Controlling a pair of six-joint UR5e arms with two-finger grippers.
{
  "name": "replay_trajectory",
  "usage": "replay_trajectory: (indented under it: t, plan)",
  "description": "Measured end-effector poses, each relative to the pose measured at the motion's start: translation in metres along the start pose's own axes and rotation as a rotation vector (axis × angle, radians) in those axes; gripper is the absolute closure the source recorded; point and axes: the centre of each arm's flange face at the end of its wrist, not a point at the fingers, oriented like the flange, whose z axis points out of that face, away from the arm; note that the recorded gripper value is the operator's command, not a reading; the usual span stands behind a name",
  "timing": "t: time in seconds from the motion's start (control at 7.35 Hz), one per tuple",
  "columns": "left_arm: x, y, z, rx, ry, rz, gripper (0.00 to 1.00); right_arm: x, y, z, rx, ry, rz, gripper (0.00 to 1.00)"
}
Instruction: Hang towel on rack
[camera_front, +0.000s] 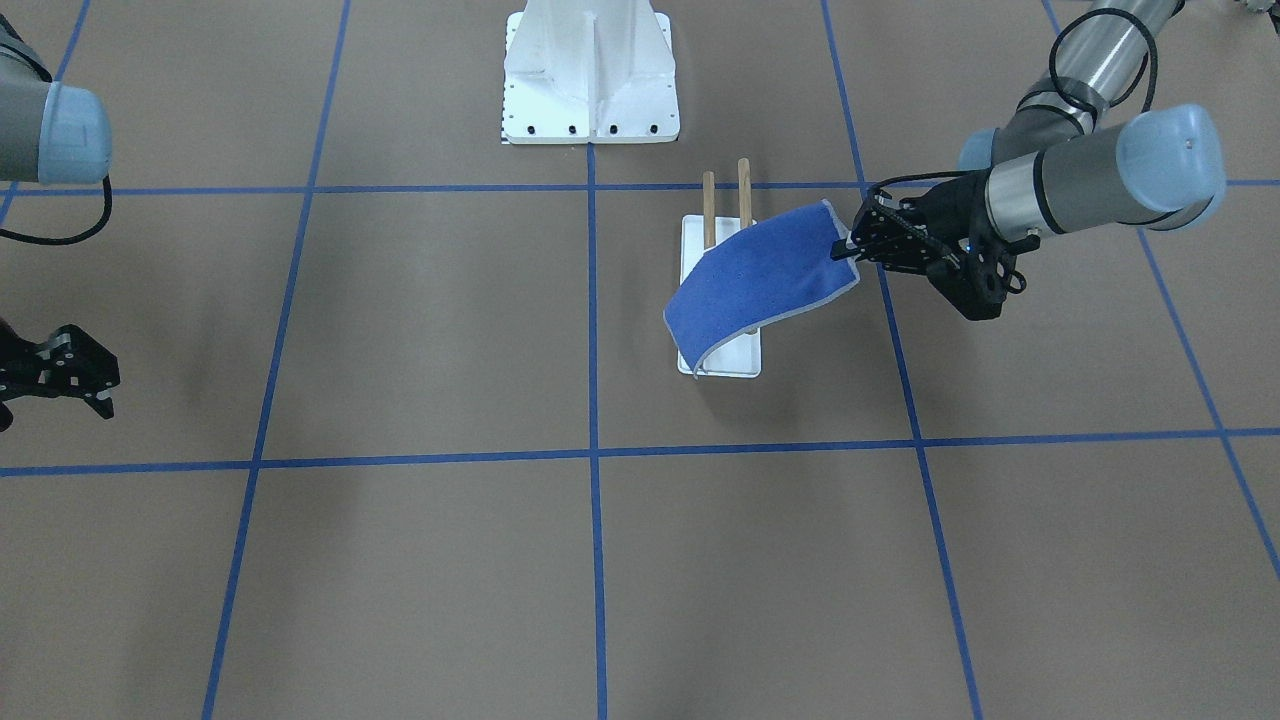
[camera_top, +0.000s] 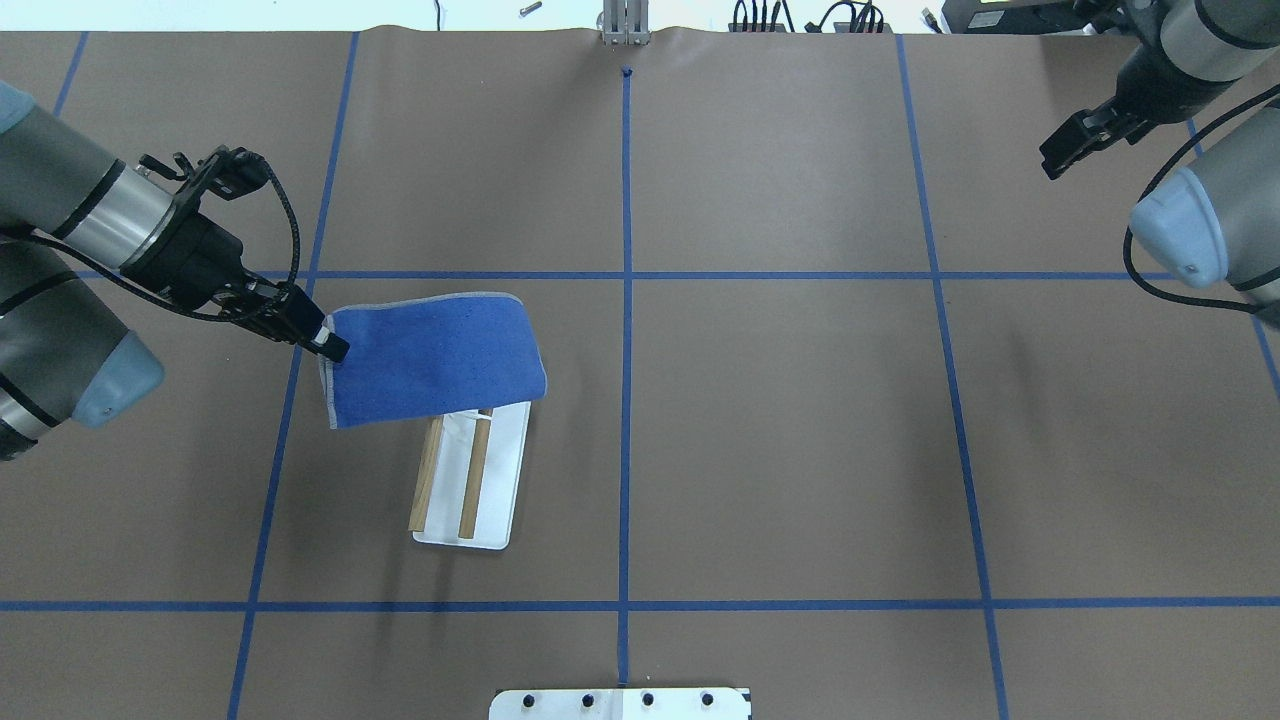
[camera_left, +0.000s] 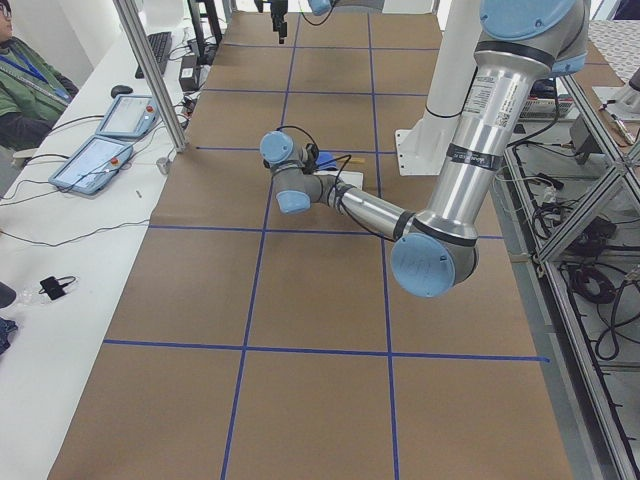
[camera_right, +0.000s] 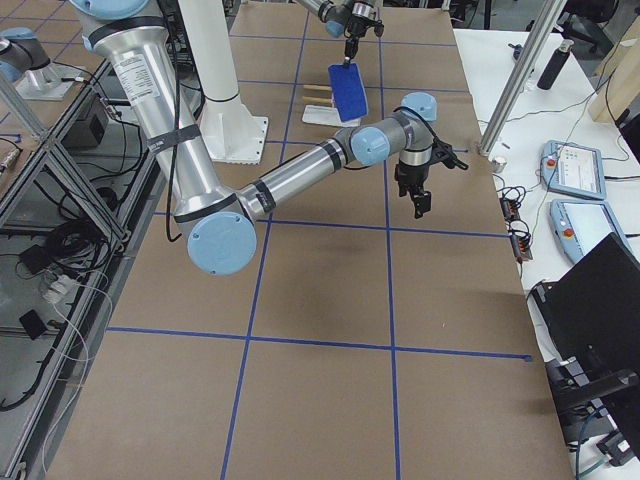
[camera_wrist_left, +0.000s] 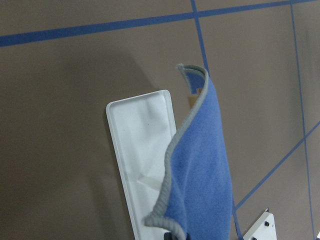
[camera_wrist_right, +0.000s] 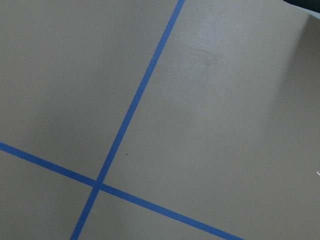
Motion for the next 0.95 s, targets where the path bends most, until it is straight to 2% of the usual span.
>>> replay_trajectory:
  t: [0.14,0.27,0.41,0.54,0.82,0.95]
  plan:
    - [-0.004,-0.005,0.001,0.044,-0.028,-0.002,0.12,0.0,0.0,0.0,0.0,0.0,0.0,0.0]
    - [-0.005,-0.01,0.002,0.084,-0.05,-0.002,0.05,0.0,0.0,0.0,0.001,0.0,0.0,0.0]
    - [-0.006,-0.016,0.001,0.133,-0.077,0.002,0.03,0.001,0.0,-0.001,0.002,0.001,0.001,0.0]
    - [-0.008,-0.025,-0.001,0.216,-0.123,0.007,0.03,0.003,0.0,-0.002,0.004,0.002,0.003,0.0]
    - [-0.025,-0.043,-0.01,0.435,-0.276,0.048,0.03,0.008,0.0,-0.006,0.01,0.005,0.01,0.0]
    - [-0.043,-0.046,-0.017,0.511,-0.376,0.099,0.02,0.008,-0.001,-0.007,0.011,0.005,0.011,0.0]
